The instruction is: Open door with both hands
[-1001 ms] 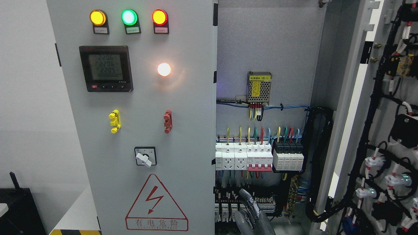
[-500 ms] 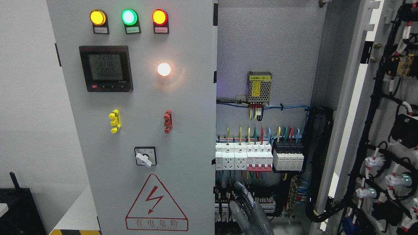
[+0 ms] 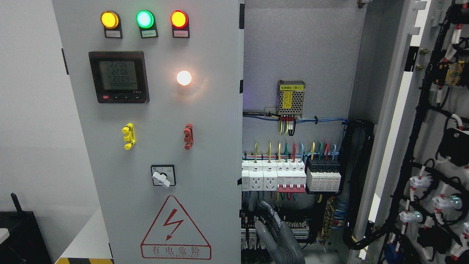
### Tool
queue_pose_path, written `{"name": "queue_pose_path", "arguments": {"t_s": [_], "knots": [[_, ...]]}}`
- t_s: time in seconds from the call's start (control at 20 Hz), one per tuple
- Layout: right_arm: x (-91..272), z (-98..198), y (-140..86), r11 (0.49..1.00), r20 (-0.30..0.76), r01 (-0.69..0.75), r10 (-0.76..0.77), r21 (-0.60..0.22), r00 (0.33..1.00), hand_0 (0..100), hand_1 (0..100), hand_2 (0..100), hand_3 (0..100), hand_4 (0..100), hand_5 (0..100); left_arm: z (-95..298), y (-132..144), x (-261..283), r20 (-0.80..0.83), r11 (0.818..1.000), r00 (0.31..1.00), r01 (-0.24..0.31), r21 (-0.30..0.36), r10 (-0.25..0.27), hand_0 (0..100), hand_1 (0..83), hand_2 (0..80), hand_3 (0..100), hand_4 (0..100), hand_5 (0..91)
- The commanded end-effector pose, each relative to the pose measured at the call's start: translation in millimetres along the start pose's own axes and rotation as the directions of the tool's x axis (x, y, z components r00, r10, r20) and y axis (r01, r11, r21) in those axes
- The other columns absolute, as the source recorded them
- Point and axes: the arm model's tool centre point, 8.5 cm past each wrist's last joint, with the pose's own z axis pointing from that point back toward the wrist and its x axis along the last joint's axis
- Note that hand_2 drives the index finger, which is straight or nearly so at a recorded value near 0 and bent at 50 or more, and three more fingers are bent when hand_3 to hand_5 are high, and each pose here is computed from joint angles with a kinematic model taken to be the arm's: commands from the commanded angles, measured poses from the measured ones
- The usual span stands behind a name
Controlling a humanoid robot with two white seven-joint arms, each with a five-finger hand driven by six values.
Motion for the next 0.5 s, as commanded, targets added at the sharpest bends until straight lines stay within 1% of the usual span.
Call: {"name": "queue_pose_path", "arguments": {"t_s": [0.0, 0.15, 0.3, 0.45], "knots": [[-1.9, -2.4, 1.2, 1.000, -0.009, 0.019, -0.019, 0.012, 1.000, 12, 39, 0, 0, 0, 0, -5.2, -21.0, -1.5, -0.002, 0.999, 1.000, -0.005, -0.033, 0.005, 12, 38.9, 0.0, 0, 0, 0.0], [1.3, -4.7, 2.4, 1.000, -0.003, 0.021, -0.021, 0.017, 1.000, 12, 39, 0, 0, 0, 0, -5.2, -21.0, -1.5, -0.001, 0.999, 1.000, -0.006, -0.033, 0.006, 12, 38.9, 0.0, 0, 0, 0.0], [1.4, -5.4, 8.0, 0.998, -0.004, 0.019, -0.019, 0.061, 1.000, 12, 39, 0, 0, 0, 0, -5.2, -21.0, -1.5, -0.002, 0.999, 1.000, -0.005, -0.033, 0.005, 12, 38.9, 0.0, 0, 0, 0.0], [3.9, -7.3, 6.8, 0.998, 0.001, 0.013, -0.013, 0.064, 1.000, 12, 39, 0, 0, 0, 0, -5.2, -21.0, -1.5, -0.002, 0.999, 1.000, -0.005, -0.033, 0.005, 12, 38.9, 0.0, 0, 0, 0.0]]}}
